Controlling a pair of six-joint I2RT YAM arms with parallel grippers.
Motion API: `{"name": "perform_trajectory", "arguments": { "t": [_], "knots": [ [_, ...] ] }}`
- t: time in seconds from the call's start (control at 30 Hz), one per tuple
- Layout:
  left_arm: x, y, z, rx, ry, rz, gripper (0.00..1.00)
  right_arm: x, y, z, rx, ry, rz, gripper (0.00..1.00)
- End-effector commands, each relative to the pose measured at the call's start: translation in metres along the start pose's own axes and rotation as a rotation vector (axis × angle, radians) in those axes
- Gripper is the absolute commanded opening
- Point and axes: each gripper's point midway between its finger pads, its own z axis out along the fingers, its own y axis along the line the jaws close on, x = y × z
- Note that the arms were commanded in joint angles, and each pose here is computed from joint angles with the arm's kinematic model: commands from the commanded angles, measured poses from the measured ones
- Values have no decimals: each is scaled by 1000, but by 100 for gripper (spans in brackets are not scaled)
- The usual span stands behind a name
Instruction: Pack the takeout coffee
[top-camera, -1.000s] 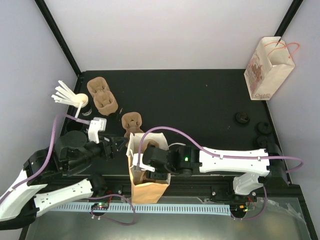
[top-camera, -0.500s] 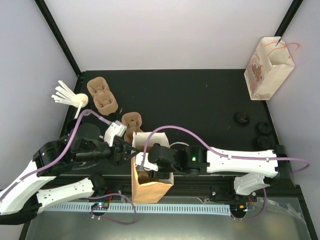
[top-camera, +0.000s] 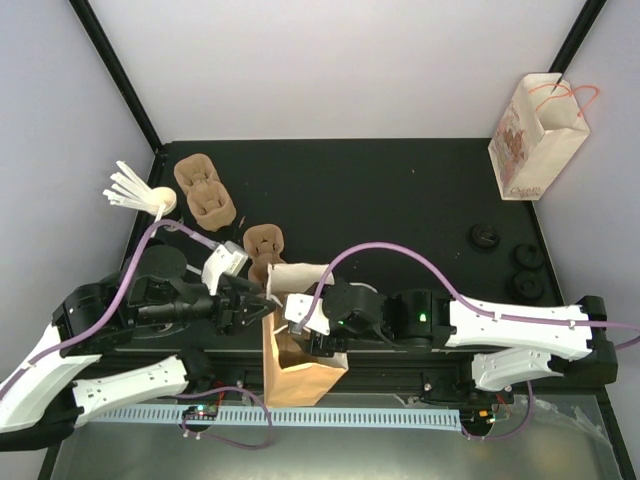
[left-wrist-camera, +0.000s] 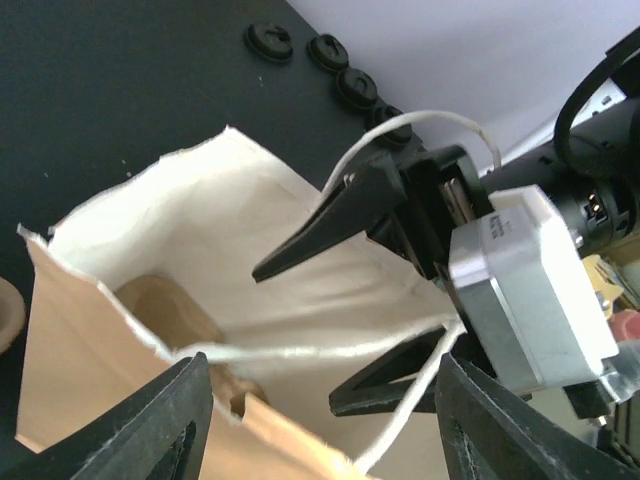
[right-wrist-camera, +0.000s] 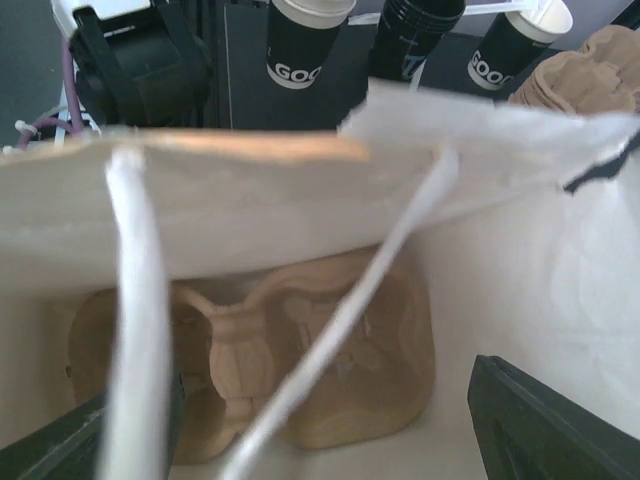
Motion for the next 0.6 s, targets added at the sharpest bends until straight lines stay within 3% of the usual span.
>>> {"name": "perform_trajectory", "arguments": {
  "t": [0.0, 0.13, 0.27, 0.37, 0.47, 0.57],
  "knots": [
    [14, -11, 8, 68, 90, 13, 65, -23, -13, -17, 33, -57, 19, 80],
    [16, -20, 6, 122, 102, 45, 67, -38, -15, -27, 29, -110, 43, 75],
    [14, -26, 5, 164, 79, 69, 68, -47, -21, -32, 47, -128, 62, 62],
    [17, -28, 9, 177, 103, 81, 68, -50, -28, -35, 83, -116, 68, 59],
    [19, -20, 13, 131, 130, 84, 68, -57, -41, -40, 142, -116, 82, 53],
    [13, -12, 9, 64, 114, 81, 71, -65, -46, -46, 161, -136, 98, 55]
  ]
}}
